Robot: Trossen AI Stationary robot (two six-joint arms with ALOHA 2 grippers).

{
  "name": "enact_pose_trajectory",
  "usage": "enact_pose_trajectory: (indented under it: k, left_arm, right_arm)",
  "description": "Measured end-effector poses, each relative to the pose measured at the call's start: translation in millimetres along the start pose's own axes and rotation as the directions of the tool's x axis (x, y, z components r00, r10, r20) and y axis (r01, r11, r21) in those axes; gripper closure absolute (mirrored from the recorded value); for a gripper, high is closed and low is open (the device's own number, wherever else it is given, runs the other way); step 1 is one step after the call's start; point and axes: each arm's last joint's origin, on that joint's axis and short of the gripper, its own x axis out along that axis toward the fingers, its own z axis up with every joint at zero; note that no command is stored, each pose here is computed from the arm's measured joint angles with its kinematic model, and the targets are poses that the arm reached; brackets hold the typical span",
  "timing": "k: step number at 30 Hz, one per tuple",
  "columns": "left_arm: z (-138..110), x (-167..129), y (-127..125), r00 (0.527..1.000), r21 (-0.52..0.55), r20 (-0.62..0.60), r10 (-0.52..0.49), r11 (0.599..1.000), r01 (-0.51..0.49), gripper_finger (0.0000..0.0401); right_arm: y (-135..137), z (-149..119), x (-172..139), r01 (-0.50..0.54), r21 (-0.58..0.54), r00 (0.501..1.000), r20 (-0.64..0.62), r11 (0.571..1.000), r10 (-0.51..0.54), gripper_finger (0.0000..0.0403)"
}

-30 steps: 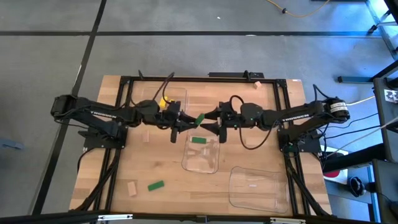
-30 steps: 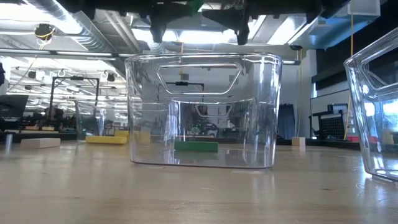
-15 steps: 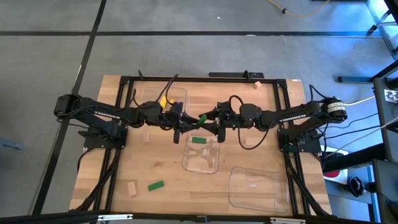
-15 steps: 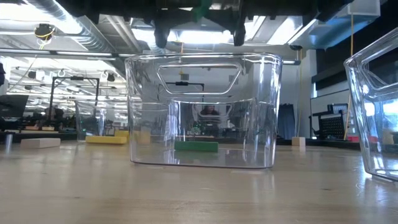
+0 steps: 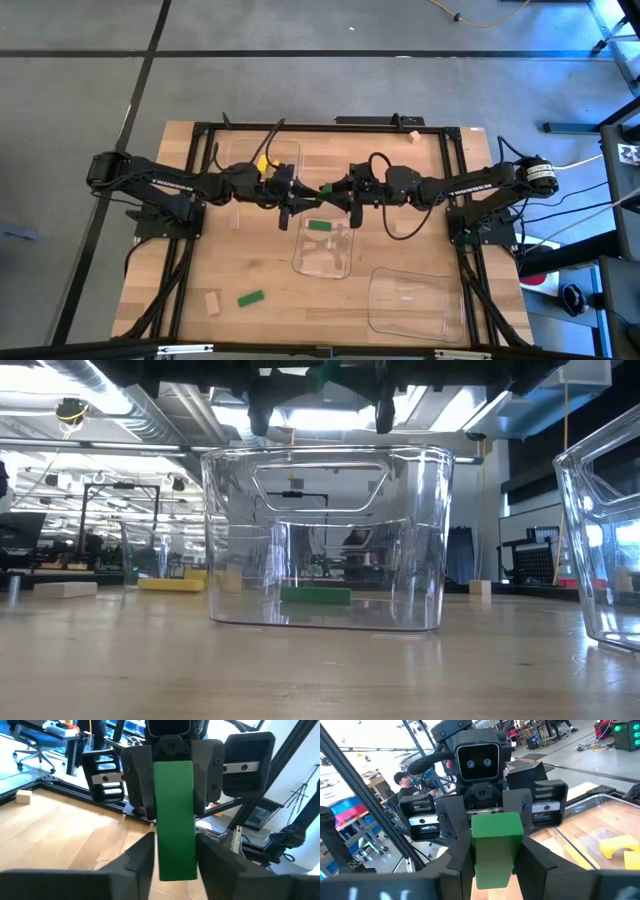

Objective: Sort & place blocks by color
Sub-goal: Put the top green block into the middle transparent bin

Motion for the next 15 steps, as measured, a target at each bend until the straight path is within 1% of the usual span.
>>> enact_pose_trajectory:
  k: [3,6,11,15]
  left_arm:
    - [3,-3,1,1.0,0.001,-0.002,0.01,1.0,-0.01,0.0242]
    - [12,-14,3,1.0,0.001,-0.028,-0.005,1.0,0.005,0.0225]
    - [35,-48,4,0.999,0.016,-0.025,0.028,0.999,-0.027,0.0223]
    - [52,-75,0,0.999,0.027,0.019,0.04,0.999,-0.041,0.0223]
  right_arm:
    - [0,2,-5,0.016,-0.026,0.999,-0.035,1.0,-0.017,0.0295]
    - [0,11,-19,0.052,-0.061,0.994,-0.09,0.997,-0.057,0.0295]
    - [4,28,-49,0.122,-0.121,0.978,-0.157,0.985,-0.14,0.0295]
    - [8,36,-67,0.13,-0.128,0.973,-0.174,0.983,-0.151,0.0295]
